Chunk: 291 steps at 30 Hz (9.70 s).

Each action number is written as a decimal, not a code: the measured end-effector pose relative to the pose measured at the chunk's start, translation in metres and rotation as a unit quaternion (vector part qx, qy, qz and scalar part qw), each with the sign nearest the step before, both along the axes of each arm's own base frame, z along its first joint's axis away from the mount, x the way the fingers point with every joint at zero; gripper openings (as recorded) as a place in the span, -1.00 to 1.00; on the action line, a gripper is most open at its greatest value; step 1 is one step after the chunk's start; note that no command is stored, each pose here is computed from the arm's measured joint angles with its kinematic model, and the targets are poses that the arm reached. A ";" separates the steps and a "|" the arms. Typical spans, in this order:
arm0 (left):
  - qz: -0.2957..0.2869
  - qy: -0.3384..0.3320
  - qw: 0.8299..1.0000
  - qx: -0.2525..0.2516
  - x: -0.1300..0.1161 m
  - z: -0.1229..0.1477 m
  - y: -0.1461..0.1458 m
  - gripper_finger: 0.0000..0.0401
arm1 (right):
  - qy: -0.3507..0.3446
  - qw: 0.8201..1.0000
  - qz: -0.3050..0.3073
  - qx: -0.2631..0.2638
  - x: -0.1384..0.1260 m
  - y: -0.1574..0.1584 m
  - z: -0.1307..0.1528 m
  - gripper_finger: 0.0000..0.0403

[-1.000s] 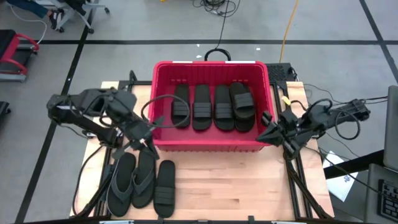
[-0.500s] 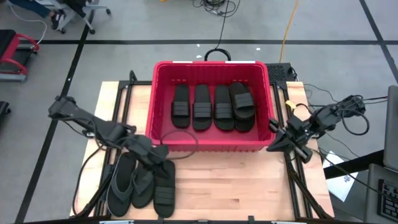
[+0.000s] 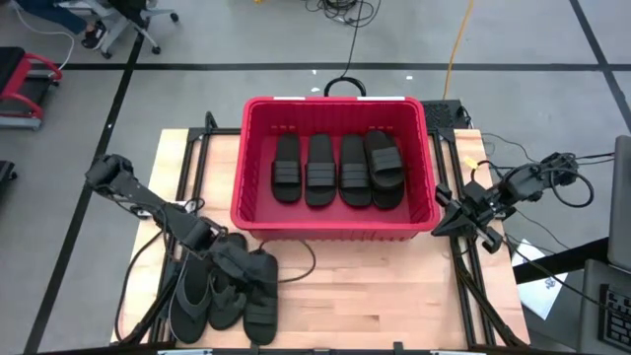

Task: Pick and place slides into bin
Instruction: Put the black slide into the red bin

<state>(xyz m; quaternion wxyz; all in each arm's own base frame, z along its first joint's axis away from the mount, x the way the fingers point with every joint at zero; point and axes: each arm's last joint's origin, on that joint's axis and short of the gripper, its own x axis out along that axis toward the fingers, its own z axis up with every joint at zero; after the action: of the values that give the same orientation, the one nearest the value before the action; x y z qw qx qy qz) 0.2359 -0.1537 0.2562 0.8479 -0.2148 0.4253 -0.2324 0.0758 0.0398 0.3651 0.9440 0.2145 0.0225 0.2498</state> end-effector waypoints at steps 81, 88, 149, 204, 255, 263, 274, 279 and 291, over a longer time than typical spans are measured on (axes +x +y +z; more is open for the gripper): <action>-0.110 -0.183 0.885 0.414 -0.024 0.250 0.147 -1.00 | -0.057 0.974 -0.208 -0.072 -0.009 -0.017 0.005 -1.00; -0.121 -0.189 0.894 0.387 0.037 0.219 0.227 -1.00 | -0.056 0.968 -0.232 -0.077 -0.008 -0.018 0.006 -1.00; -0.161 -0.145 0.921 0.324 0.236 -0.028 0.362 -0.60 | -0.006 0.928 -0.364 -0.079 -0.006 -0.025 -0.001 -1.00; -0.167 -0.121 0.953 0.223 0.220 -0.018 0.328 -1.00 | 0.002 0.928 -0.363 -0.088 -0.006 -0.025 -0.003 -1.00; -0.079 -0.133 0.838 0.523 0.239 0.023 0.353 -0.07 | 0.012 0.928 -0.362 -0.091 -0.005 -0.025 -0.006 -1.00; -0.043 -0.135 0.832 0.537 0.226 0.067 0.341 -0.07 | 0.015 0.925 -0.361 -0.115 -0.005 -0.025 -0.007 -1.00; 0.015 -0.264 0.810 0.524 0.140 0.196 0.314 -0.66 | 0.012 0.921 -0.360 -0.149 -0.005 -0.025 -0.008 -1.00; 0.009 -0.377 0.853 0.361 0.073 0.256 0.283 -0.94 | 0.013 0.919 -0.359 -0.160 -0.005 -0.025 -0.008 -1.00; 0.026 -0.333 0.895 0.296 -0.041 0.297 0.204 -1.00 | 0.039 0.935 -0.309 -0.172 0.015 -0.015 -0.014 -1.00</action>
<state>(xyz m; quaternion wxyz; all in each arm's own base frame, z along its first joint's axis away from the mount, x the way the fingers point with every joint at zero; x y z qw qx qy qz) 0.1946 0.0500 0.5530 0.9700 0.1251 0.1618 -0.1314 0.0908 0.0252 0.3515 0.9954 0.0548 0.0351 -0.0703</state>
